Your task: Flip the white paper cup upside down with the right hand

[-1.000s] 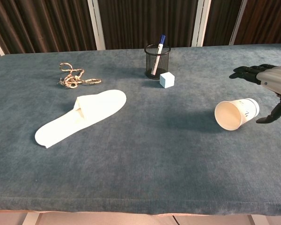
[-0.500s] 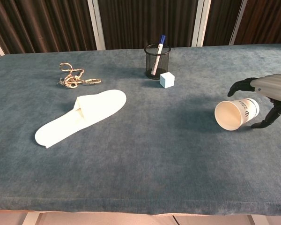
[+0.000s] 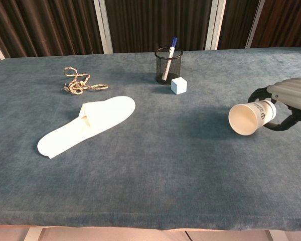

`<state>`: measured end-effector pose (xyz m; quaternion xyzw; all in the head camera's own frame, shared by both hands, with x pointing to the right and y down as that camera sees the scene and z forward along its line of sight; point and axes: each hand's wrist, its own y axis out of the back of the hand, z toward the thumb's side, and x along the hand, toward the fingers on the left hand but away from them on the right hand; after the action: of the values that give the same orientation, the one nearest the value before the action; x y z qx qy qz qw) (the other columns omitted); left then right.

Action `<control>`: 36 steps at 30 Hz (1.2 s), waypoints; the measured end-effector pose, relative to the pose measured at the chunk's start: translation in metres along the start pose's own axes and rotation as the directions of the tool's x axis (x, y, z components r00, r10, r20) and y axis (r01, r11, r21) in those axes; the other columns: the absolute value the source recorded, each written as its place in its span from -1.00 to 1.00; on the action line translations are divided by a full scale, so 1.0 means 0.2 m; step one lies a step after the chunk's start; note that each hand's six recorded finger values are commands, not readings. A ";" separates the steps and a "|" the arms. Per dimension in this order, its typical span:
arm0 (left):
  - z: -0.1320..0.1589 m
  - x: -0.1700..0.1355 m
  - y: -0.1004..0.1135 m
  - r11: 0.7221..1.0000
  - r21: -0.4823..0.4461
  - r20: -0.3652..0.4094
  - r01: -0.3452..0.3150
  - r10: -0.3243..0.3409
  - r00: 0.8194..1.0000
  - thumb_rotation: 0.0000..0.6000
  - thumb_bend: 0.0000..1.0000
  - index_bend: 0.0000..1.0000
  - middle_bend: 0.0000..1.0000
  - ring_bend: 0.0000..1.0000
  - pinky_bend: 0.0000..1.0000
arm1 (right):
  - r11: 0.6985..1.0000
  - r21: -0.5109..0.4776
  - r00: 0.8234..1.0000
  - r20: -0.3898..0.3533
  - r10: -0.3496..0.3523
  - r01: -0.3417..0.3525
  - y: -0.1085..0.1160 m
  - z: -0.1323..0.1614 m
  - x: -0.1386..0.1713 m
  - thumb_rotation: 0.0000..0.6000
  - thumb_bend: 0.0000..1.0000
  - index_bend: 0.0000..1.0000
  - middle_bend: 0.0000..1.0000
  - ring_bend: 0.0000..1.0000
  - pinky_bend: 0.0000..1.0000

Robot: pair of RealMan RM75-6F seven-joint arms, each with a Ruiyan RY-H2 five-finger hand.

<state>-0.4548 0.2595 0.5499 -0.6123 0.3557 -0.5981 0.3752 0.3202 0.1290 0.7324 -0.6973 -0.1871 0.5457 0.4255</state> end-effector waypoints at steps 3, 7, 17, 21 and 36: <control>0.00 0.00 0.00 1.000 -0.002 0.000 -0.001 0.001 1.000 1.00 -0.30 -0.42 -0.56 -0.61 -0.31 | 0.997 0.055 0.999 -0.003 -0.048 0.048 0.04 0.00 0.01 1.00 0.29 0.12 -0.27 -0.37 -0.10; 0.00 0.00 0.00 1.000 -0.001 0.003 0.001 -0.001 1.000 1.00 -0.30 -0.42 -0.56 -0.61 -0.31 | 0.968 0.210 0.991 -0.024 -0.133 0.135 0.12 0.02 0.02 1.00 0.29 0.11 -0.27 -0.37 -0.10; 0.00 0.00 0.00 1.000 0.002 0.001 0.005 -0.005 1.000 1.00 -0.30 -0.42 -0.56 -0.61 -0.31 | 0.623 0.735 0.963 -0.181 -0.199 0.267 0.21 0.14 0.04 1.00 0.29 0.07 -0.27 -0.43 -0.21; 0.00 0.00 0.00 1.000 -0.001 0.000 0.002 -0.002 1.000 1.00 -0.30 -0.42 -0.56 -0.61 -0.31 | 0.442 0.843 0.951 -0.253 -0.177 0.307 0.21 0.20 0.02 1.00 0.29 0.05 -0.27 -0.45 -0.23; 0.00 0.00 0.00 1.000 -0.002 -0.001 0.004 -0.004 1.000 1.00 -0.30 -0.42 -0.56 -0.61 -0.31 | 0.177 0.924 0.938 -0.315 -0.146 0.338 0.22 0.32 -0.04 1.00 0.12 -0.26 -0.40 -0.70 -0.44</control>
<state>-0.4549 0.2599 0.5499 -0.6131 0.3554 -0.5987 0.3733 0.2495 0.1229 0.7006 -0.2802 0.1189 0.4114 0.8591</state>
